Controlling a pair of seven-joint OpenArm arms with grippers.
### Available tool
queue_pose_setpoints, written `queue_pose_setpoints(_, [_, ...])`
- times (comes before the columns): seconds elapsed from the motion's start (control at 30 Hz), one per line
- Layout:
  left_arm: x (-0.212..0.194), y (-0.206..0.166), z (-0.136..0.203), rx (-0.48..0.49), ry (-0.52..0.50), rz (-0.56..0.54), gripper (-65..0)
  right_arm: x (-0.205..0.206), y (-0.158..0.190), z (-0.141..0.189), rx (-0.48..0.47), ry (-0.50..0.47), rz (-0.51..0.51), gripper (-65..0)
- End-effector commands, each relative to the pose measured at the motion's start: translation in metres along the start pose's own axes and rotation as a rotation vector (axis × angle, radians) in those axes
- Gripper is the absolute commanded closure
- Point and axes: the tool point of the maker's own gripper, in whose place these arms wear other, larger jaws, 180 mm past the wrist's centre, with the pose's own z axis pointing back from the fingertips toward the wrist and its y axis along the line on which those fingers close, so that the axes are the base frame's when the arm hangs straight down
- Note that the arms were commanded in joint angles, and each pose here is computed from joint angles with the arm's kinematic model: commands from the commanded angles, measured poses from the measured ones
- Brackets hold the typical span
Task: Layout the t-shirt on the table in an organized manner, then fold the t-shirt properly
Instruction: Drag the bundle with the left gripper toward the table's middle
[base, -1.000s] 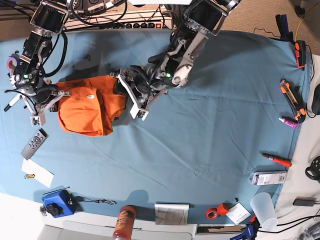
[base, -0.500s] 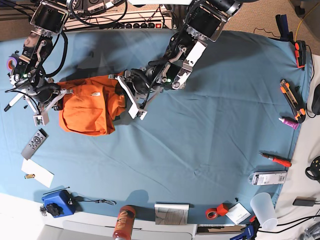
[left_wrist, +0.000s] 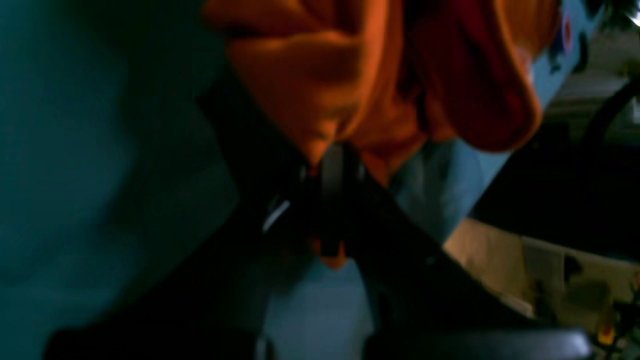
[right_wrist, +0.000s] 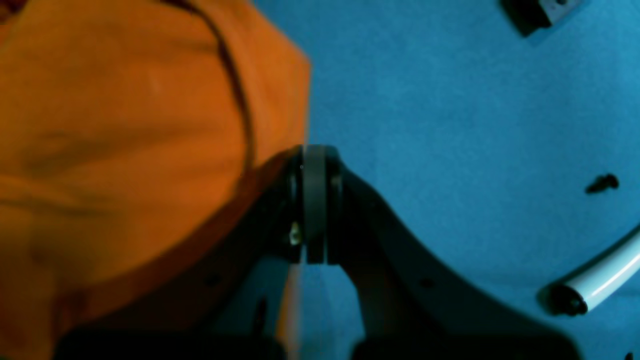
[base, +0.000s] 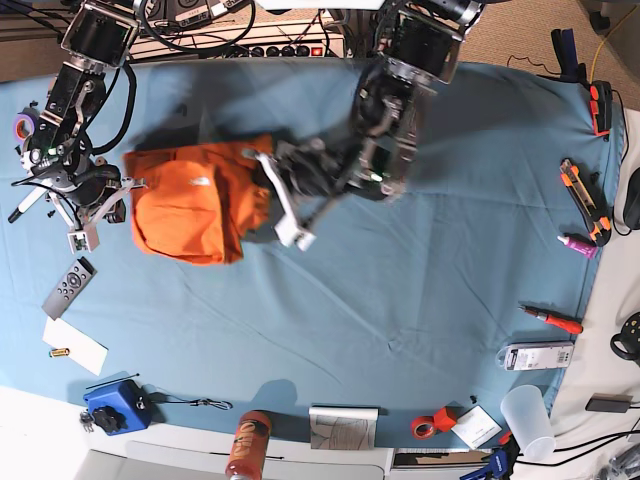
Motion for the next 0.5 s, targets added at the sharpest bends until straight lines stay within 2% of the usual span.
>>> queue_pose_setpoints(0.0, [0.017,-0.012,0.005,-0.043,-0.043,-0.027,0.0,0.018,-0.006,0.005,-0.013,-0.054,0.015,0.0])
queue_pose_setpoints(0.1, [0.019,0.009,0.018,-0.024,-0.036,-0.085,0.0,0.018,-0.006,0.005,-0.013,-0.054,0.015,0.0])
queue_pose_setpoints(0.2, [0.026,0.042,0.036,0.055,-0.025,-0.156,0.0,0.018,-0.006,0.005,-0.013,-0.054,0.015,0.0])
queue_pose_setpoints(0.3, [0.050,0.067,0.055,0.135,-0.041,-0.235,0.0,0.017,-0.006,0.005,-0.013,-0.051,0.015,0.0])
queue_pose_setpoints(0.4, [0.077,0.077,0.063,0.208,-0.030,-0.346,0.0,0.017,-0.006,0.005,-0.013,-0.051,0.015,0.0])
queue_pose_setpoints(0.47, [0.087,0.070,0.056,0.211,0.000,-0.456,0.0,0.017,-0.006,0.005,-0.012,-0.051,0.014,0.0])
